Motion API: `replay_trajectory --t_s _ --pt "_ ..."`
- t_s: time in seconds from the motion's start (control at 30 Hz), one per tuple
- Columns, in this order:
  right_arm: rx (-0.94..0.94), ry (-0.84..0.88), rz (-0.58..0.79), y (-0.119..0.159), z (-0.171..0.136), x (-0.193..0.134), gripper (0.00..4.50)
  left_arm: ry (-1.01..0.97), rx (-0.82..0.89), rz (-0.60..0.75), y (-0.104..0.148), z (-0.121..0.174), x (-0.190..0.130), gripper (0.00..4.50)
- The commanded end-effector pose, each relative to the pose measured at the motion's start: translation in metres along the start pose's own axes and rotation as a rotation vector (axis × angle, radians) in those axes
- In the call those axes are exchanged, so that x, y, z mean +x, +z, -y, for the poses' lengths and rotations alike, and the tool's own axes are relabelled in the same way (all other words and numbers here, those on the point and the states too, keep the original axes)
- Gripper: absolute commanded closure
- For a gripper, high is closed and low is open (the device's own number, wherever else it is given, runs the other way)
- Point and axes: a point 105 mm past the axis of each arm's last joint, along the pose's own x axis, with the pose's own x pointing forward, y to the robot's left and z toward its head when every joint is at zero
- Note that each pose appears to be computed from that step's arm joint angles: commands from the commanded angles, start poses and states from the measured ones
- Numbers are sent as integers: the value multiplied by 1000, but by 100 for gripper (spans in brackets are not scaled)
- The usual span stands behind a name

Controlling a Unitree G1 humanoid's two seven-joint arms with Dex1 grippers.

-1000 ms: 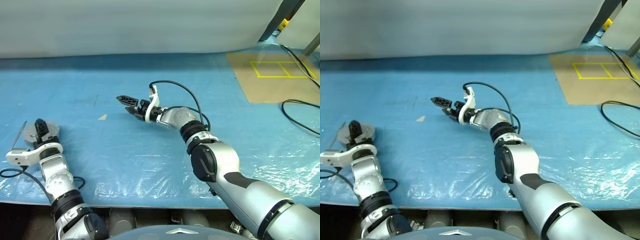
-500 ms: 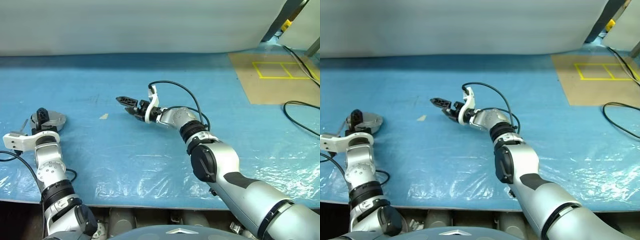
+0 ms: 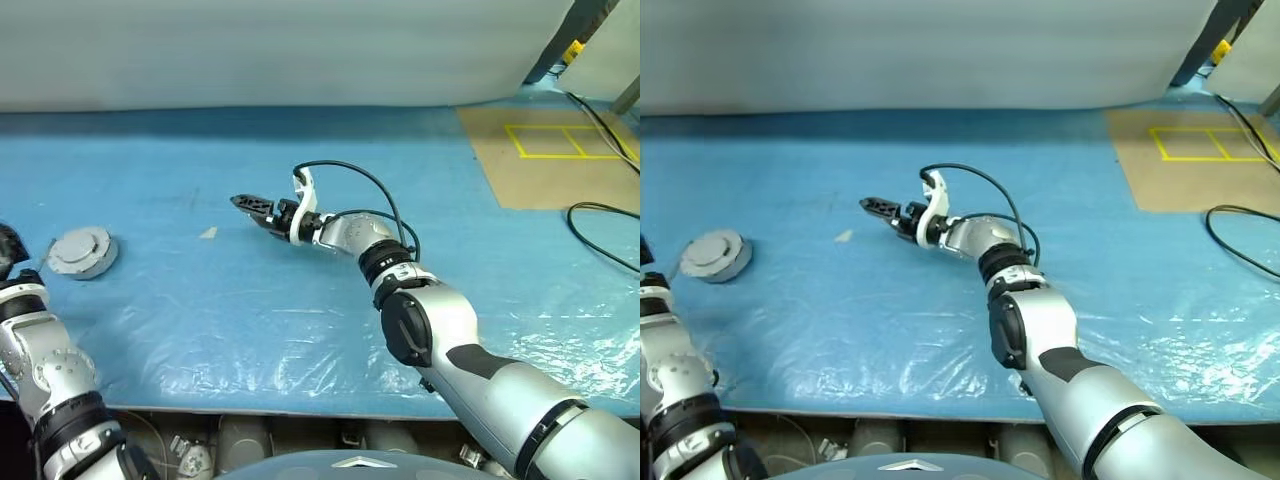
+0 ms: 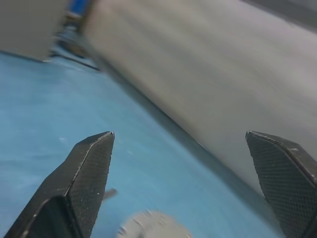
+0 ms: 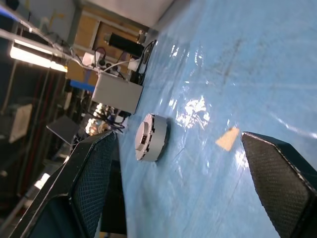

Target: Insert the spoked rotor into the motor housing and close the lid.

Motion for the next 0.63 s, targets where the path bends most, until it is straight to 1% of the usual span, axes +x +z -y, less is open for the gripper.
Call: replay_trajectory --t_s 0.03,0.07,0.13,0.23,0.27,0.3,0.43,0.5,0.63 --pt "-287 82 19 -9 -19 7 20 -383 115 -160 -25 63 -18 2" --pt "-394 86 27 -8 -21 2 20 -487 146 -226 -38 78 -29 2" --pt "-492 82 42 -5 -21 -9 20 -652 193 -317 -57 102 -48 2" --pt "-641 61 69 0 -18 -32 20 -830 207 -382 -74 130 -65 2" --pt "-663 62 76 0 -18 -39 20 -860 212 -383 -77 134 -66 2" --pt "-692 59 82 0 -17 -47 10 -888 220 -380 -79 138 -66 1" --pt "-840 -3 96 -2 -7 -72 10 -968 269 -355 -85 150 -60 1" --pt "-849 -18 108 -3 -3 -80 10 -983 273 -358 -88 151 -57 1" --pt "-868 -24 92 -9 1 -89 10 -1042 274 -398 -95 151 -61 1"
